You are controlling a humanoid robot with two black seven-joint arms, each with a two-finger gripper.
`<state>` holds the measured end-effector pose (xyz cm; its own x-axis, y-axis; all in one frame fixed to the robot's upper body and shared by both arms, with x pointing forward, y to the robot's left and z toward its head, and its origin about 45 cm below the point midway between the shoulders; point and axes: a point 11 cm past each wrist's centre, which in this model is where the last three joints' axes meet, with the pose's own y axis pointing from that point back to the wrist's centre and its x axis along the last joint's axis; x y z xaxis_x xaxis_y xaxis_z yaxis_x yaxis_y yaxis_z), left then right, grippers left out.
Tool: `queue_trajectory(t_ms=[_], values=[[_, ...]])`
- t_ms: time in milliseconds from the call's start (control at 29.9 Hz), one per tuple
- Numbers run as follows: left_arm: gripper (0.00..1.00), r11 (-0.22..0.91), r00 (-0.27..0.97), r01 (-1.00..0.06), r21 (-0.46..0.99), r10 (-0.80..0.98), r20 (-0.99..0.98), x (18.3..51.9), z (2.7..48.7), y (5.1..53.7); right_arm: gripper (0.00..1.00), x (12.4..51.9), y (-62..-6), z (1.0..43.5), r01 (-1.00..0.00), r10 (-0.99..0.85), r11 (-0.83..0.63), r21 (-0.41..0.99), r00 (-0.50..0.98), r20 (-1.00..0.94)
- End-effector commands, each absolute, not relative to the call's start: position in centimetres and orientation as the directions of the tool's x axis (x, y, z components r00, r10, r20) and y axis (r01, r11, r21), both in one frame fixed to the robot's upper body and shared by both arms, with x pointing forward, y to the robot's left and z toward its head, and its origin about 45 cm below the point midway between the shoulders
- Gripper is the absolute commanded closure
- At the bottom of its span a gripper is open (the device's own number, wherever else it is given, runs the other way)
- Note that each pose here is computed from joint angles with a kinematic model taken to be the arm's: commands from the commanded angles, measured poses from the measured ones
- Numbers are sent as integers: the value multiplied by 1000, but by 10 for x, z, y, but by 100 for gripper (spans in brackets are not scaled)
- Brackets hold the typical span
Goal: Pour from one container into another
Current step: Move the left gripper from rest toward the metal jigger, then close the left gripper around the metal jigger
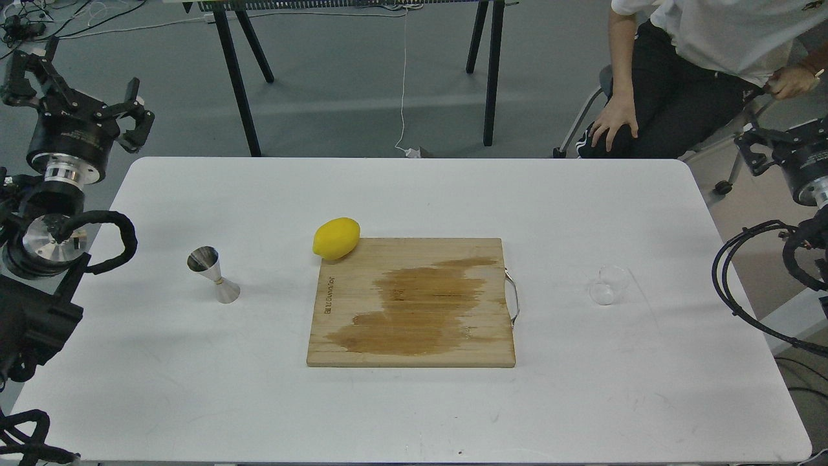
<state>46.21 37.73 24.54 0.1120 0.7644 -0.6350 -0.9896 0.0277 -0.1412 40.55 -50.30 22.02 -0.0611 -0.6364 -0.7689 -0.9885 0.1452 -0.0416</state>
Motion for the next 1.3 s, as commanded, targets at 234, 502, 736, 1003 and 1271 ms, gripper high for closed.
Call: queue_trajectory(t_ms=[234, 502, 736, 1003, 1271], values=[[0, 57, 132, -989, -138, 769, -626, 461, 245, 372, 0, 416, -484, 219, -991, -614, 120, -51, -34, -788], [1, 285, 305, -952, -111, 916, -262, 424, 279, 388, 0, 402, -499, 208, -989, -624, 145, -21, -76, -778], [5, 408, 399, -913, 3, 889, 225, 373, 280, 371, 0, 398, -501, 204, -988, -618, 156, -14, -87, -781], [5, 431, 376, -894, 127, 562, 737, 308, 229, 357, 0, 397, -506, 207, -984, -606, 177, -28, -87, -790], [7, 459, 291, -826, 328, -152, 945, 266, 151, 377, 0, 391, -513, 204, -980, -603, 197, -21, -104, -791]])
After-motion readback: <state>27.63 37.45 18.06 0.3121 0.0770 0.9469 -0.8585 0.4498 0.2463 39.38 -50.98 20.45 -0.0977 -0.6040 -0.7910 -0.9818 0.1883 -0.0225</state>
